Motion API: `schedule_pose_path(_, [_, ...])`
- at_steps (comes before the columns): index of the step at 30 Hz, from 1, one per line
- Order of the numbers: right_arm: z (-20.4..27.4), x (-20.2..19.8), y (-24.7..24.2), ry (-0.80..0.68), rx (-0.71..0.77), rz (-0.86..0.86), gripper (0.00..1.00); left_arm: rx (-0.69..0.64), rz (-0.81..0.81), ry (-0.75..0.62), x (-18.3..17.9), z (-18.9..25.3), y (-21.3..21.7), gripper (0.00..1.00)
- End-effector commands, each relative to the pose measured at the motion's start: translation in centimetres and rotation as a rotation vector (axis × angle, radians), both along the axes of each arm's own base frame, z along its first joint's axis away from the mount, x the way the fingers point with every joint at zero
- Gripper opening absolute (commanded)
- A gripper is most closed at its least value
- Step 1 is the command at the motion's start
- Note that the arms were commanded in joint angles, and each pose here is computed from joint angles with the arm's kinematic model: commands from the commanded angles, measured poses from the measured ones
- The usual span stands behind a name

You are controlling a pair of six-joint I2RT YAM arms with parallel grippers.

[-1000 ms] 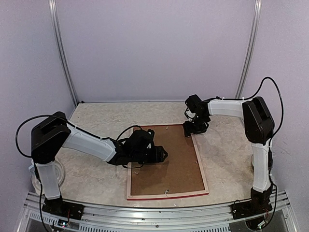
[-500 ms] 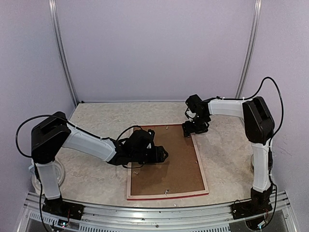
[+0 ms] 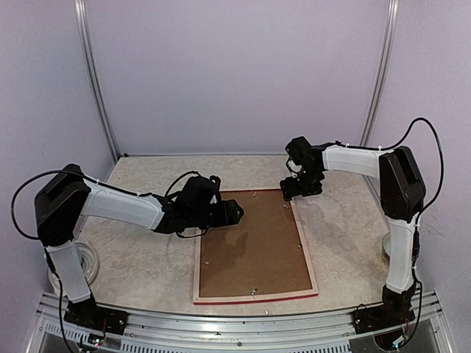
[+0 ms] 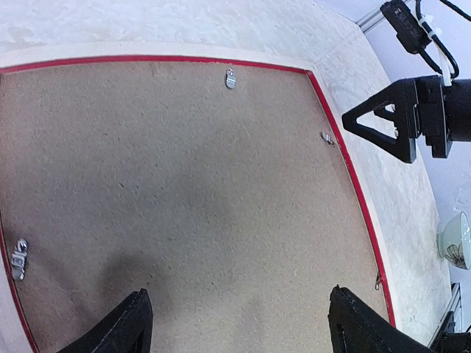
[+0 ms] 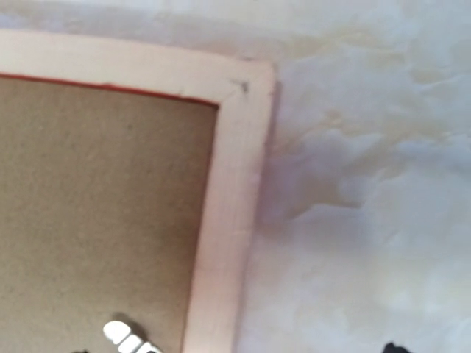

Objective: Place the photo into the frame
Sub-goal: Press the fastener onto the backboard.

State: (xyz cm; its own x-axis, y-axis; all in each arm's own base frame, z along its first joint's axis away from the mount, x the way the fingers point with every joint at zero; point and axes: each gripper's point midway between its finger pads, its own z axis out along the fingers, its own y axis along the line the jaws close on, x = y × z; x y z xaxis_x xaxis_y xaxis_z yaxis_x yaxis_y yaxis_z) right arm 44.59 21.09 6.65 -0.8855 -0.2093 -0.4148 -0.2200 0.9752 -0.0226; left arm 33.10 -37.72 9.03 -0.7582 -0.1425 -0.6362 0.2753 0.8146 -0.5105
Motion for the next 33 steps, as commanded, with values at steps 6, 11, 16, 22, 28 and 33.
schedule_pose_path(6, [1.2,0.6,-1.0,-0.027,-0.023,-0.041,0.86,0.029,-0.032,-0.057,3.3,1.6,-0.8,0.84])
schedule_pose_path(11, [0.8,0.9,-0.5,-0.02,-0.005,-0.041,0.82,0.027,-0.033,-0.03,4.3,0.1,-0.9,0.84])
schedule_pose_path(16, [0.4,0.9,-0.2,-0.013,0.009,-0.038,0.8,0.053,-0.053,-0.005,4.5,-1.8,-1.4,0.84])
schedule_pose_path(22, [0.2,0.8,0.4,-0.008,0.015,-0.023,0.8,0.069,-0.06,0.023,4.1,-3.7,-1.3,0.84])
schedule_pose_path(28, [-0.5,0.7,0.8,0.007,0.016,-0.014,0.77,0.087,-0.055,0.04,3.7,-4.7,-1.1,0.84])
schedule_pose_path(33, [-1.6,0.4,0.8,0.032,0.01,-0.011,0.73,0.097,-0.06,0.049,3.2,-5.2,-1.0,0.84])
